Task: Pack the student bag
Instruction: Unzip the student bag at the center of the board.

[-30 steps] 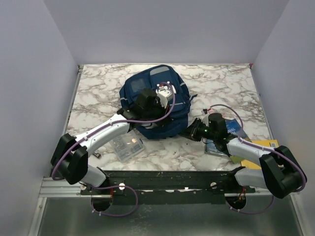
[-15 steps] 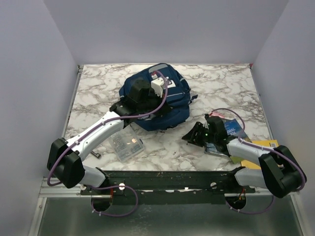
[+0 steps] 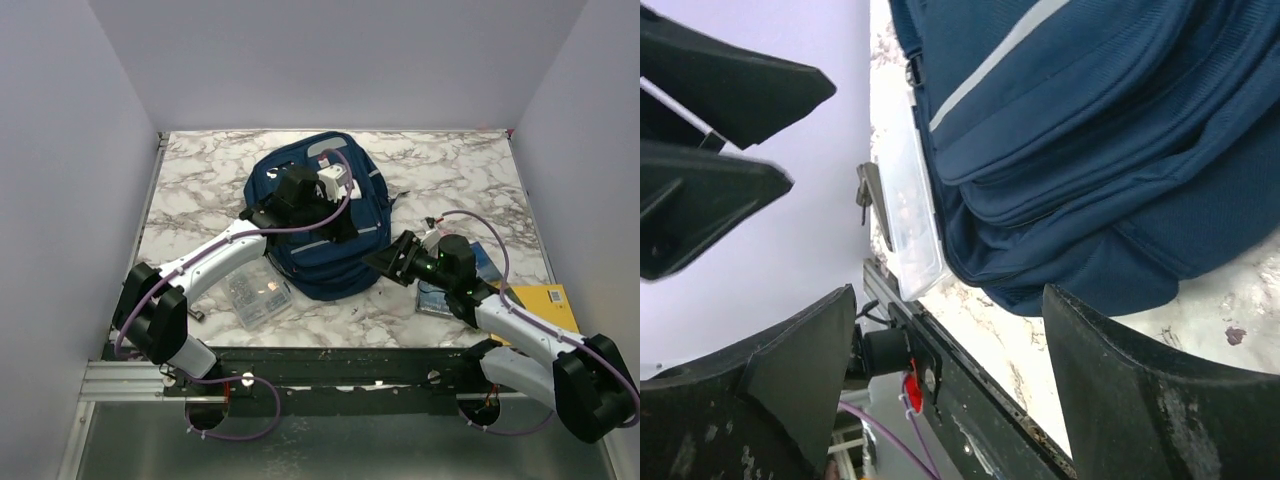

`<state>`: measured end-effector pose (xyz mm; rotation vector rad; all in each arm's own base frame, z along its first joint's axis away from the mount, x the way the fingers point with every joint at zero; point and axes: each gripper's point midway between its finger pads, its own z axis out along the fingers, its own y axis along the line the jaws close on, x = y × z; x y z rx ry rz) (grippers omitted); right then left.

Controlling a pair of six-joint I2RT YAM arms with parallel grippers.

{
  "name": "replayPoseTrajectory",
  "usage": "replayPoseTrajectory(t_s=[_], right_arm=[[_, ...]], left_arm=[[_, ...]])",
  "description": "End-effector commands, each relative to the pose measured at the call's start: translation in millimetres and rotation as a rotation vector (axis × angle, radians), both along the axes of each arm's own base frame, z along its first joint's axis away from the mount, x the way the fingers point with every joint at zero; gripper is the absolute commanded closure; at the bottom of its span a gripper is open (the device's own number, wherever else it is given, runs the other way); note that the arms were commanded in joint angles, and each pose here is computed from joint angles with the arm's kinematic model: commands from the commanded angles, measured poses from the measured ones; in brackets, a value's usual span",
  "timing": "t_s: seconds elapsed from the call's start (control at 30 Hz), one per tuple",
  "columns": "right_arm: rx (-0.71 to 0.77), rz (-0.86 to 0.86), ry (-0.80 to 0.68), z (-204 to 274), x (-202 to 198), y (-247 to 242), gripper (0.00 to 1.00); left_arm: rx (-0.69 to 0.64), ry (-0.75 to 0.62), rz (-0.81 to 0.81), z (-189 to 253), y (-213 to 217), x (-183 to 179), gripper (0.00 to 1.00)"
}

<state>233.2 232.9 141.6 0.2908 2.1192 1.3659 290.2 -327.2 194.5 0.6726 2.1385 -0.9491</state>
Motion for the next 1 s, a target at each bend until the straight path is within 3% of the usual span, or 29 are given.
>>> replayPoseTrajectory(t_s=[0.0, 0.07, 0.13, 0.57, 0.7, 0.8, 0.87, 0.97], right_arm=[[-0.026, -0.09, 0.126, -18, 9, -4, 0.21], [-0.056, -0.107, 0.176, -30, 8, -7, 0.22], [-0.084, -0.125, 0.211, -40, 6, -11, 0.23], [-0.109, -0.154, 0.261, -66, -7, -21, 0.44], [-0.155, -0.077, 0.273, -72, -13, -12, 0.42], [-0.154, -0.047, 0.279, -77, -17, -4, 0.39], [-0.156, -0.046, 0.293, -81, -20, -4, 0.38], [-0.153, -0.086, 0.283, -82, -23, -12, 0.35]], left_arm=[[0.121, -0.104, -0.034, -3, 8, 3, 0.34], [0.181, -0.147, -0.077, -13, 5, -5, 0.21], [0.238, -0.153, -0.109, -28, -1, -13, 0.2], [0.365, -0.015, -0.166, -93, -25, -24, 0.36], [0.372, -0.019, -0.15, -95, -32, -15, 0.45], [0.384, -0.032, -0.139, -96, -33, -9, 0.6], [0.386, -0.034, -0.14, -97, -33, -8, 0.6], [0.377, -0.005, -0.182, -102, -37, -17, 0.52]])
